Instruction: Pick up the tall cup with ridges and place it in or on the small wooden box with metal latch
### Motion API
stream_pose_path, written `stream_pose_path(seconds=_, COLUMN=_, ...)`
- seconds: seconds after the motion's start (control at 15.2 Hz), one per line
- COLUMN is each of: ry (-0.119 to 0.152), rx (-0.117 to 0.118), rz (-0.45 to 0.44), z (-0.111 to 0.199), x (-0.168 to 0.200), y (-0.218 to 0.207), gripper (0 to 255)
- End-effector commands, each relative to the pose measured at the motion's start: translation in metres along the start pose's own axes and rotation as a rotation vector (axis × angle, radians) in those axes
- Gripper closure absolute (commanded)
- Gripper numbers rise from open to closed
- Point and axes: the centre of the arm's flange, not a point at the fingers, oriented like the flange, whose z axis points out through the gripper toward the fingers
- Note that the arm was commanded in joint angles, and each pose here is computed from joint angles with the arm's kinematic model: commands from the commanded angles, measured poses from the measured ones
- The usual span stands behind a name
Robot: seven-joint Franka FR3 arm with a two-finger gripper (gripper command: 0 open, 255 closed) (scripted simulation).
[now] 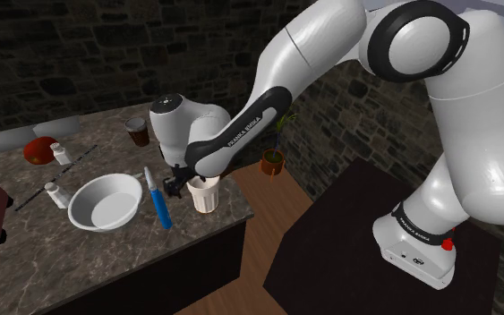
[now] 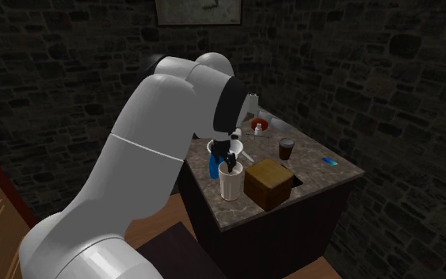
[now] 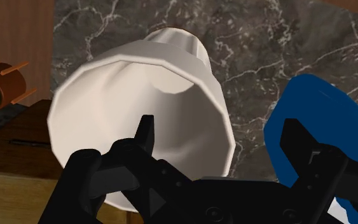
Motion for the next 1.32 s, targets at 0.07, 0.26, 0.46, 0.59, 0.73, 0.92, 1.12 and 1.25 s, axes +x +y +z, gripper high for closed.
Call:
stream_pose_path(seconds=0.07, ry=0.001, rx=0.0, rz=0.0, z=0.003, x=0.0, y=0.0, gripper=0)
stream_pose_path(seconds=0.26, ry=0.001, rx=0.0, rz=0.0, z=0.003, x=0.0, y=0.0, gripper=0)
stream_pose_path(seconds=0.46, ry=0.0, rx=0.0, rz=0.0, z=0.003, x=0.0, y=0.0, gripper=255)
stream_pose_path(seconds=0.59, ry=0.0, rx=0.0, rz=0.0, z=0.003, x=0.0, y=0.0, gripper=255)
stream_pose_path(seconds=0.73, ry=0.0, rx=0.0, rz=0.0, z=0.003, x=0.0, y=0.0, gripper=255)
stream_pose_path(seconds=0.92, ry=0.0, rx=0.0, rz=0.0, z=0.003, x=0.0, y=0.0, gripper=255)
stream_pose_path(seconds=1.12, ry=0.001, rx=0.0, rz=0.0, z=-0.002, x=0.0, y=0.0, gripper=255)
stream_pose_path(seconds=1.25, ry=0.001, rx=0.0, rz=0.0, z=-0.012, x=0.0, y=0.001, gripper=255)
